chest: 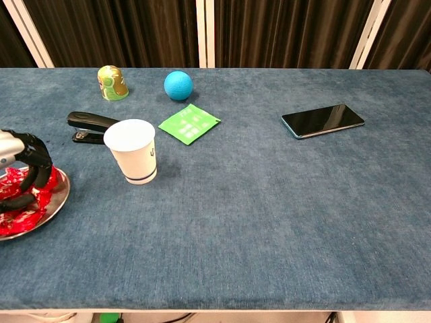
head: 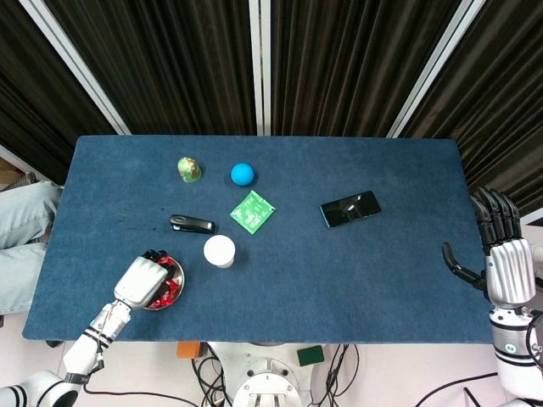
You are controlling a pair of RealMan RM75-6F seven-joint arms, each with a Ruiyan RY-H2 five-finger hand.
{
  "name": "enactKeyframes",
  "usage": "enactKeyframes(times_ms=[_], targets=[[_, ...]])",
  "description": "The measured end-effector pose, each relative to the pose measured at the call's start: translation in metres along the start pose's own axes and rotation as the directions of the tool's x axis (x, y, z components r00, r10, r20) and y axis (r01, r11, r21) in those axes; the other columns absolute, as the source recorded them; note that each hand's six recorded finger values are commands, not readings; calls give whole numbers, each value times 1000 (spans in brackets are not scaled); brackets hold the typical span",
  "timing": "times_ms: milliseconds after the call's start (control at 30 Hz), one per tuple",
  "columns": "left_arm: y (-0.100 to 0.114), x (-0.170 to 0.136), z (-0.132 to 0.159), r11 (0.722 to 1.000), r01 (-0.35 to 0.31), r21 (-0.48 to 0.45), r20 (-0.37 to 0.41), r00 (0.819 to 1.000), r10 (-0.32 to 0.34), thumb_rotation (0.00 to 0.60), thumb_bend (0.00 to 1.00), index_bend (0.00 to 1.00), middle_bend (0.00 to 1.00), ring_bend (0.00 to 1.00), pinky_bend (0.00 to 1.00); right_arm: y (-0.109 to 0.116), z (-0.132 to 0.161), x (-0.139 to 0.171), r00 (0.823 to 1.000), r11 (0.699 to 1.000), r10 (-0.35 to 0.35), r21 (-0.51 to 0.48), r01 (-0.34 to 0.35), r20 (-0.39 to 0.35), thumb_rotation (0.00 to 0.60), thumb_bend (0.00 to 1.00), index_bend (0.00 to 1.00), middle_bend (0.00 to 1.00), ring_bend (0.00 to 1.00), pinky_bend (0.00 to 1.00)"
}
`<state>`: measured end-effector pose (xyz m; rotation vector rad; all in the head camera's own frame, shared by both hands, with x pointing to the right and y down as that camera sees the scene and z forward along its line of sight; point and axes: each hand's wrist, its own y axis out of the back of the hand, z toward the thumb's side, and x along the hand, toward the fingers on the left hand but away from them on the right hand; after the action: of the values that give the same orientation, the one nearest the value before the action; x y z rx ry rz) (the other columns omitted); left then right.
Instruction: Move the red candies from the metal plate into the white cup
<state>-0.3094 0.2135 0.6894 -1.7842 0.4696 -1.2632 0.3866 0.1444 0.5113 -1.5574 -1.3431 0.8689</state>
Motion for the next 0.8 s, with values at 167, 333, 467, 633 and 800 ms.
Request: enactKeyframes(times_ms=[167, 333, 467, 633, 800], targets=[[9, -2, -1, 1000, -25, -11, -2, 1000, 25, 600, 370, 669, 631, 274, 332, 1, 0, 0, 1000, 1000, -2, -2, 2, 0, 600, 366, 0, 0, 0, 0], [22, -4, -3, 998, -56, -17, -9, 998, 55, 600, 370, 673, 633, 274, 329, 2, 0, 0, 1000, 1000, -6, -3, 6, -1, 600, 366, 0, 0, 0, 0], [43, -5, -9, 995, -100, -28, -21, 995, 99, 600, 370, 674, 634, 274, 329, 5, 0, 0, 1000, 1000, -14, -5, 14, -3, 600, 366, 0, 0, 0, 0], [77, 1, -12, 986, -166, -28, -17, 986, 166, 600, 371, 676, 637, 274, 327, 7, 0, 0, 1000, 1000, -22, -7, 22, -1, 600, 366, 0, 0, 0, 0], [112, 23, 1, 976, -211, -45, 35, 976, 213, 600, 371, 680, 641, 274, 326, 11, -2, 0, 999, 999, -32, -8, 32, 3, 600, 366, 0, 0, 0, 0]])
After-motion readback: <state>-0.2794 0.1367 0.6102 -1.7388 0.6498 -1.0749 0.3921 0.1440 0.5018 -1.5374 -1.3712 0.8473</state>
